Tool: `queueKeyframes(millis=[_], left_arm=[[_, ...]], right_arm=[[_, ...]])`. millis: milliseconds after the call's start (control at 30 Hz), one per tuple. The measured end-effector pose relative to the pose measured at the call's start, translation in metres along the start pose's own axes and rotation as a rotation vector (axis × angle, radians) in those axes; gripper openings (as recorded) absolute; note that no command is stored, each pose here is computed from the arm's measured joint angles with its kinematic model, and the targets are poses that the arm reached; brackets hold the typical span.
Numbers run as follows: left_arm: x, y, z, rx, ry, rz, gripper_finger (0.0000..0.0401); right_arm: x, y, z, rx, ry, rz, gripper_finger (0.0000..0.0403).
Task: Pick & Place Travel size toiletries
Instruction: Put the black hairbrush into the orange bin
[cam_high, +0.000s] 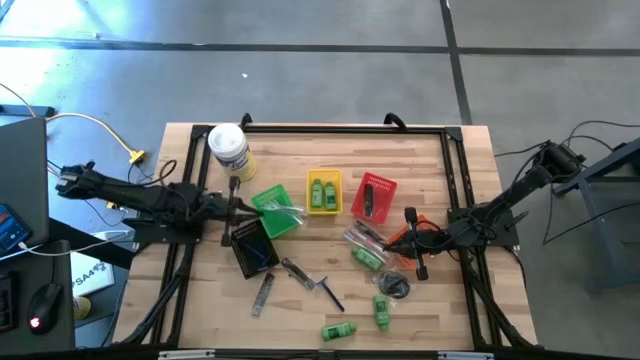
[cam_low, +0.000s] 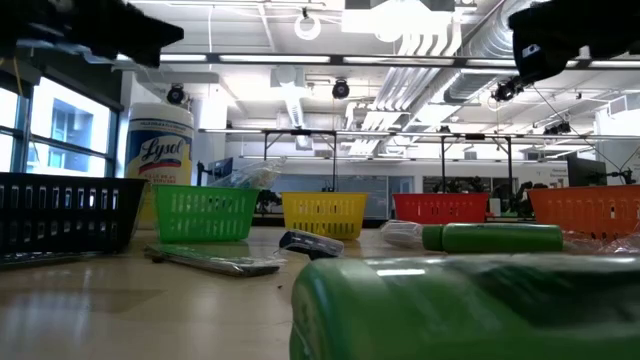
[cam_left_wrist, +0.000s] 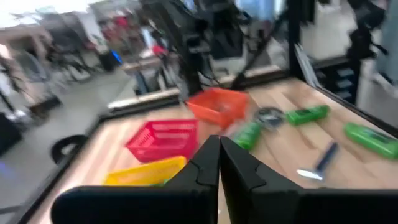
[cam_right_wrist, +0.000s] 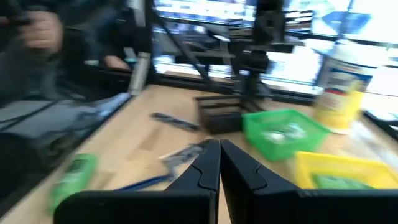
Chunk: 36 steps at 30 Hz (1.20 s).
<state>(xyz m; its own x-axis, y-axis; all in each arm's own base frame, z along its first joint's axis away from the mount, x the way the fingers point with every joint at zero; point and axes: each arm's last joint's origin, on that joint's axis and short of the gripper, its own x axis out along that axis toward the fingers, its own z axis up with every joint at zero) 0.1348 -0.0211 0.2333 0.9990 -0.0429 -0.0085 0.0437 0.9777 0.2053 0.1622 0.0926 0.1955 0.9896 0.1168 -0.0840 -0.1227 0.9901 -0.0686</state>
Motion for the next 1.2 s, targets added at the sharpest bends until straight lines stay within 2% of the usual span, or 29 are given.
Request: queueKeyframes(millis=[67,200,433,667,833,967,1200], left_arm=[[-0.006,0.002,-0.013,-0.002,-0.014,0.033,0.0006],[-0.013,0.007,-0.03,-0.022,-0.01,0.097,0.0002],[-0.016,0.008,-0.046,-0.053,0.005,0.133,0.0001],[-0.016,0.007,-0.044,-0.032,-0.025,0.109,0.0],[-0.016,0.007,-0.045,-0.03,-0.02,0.105,0.0],[-0.016,0.007,-0.044,-0.011,-0.02,0.106,0.0],[-0.016,0.007,-0.044,-0.009,-0.019,0.105,0.0]], right_arm=[[0.0,-0.001,0.0,0.002,0.004,-0.032,0.0003],[-0.006,0.0,0.006,0.013,-0.033,-0.009,0.0003],[-0.014,-0.003,0.011,0.011,-0.034,-0.011,0.0003],[-0.024,-0.01,0.004,-0.017,-0.069,-0.051,0.0003],[-0.031,-0.029,0.004,-0.01,-0.119,-0.09,0.0003],[-0.038,-0.045,0.002,-0.001,-0.102,-0.062,0.0003],[-0.057,-0.057,0.014,0.09,-0.233,0.037,0.0003]])
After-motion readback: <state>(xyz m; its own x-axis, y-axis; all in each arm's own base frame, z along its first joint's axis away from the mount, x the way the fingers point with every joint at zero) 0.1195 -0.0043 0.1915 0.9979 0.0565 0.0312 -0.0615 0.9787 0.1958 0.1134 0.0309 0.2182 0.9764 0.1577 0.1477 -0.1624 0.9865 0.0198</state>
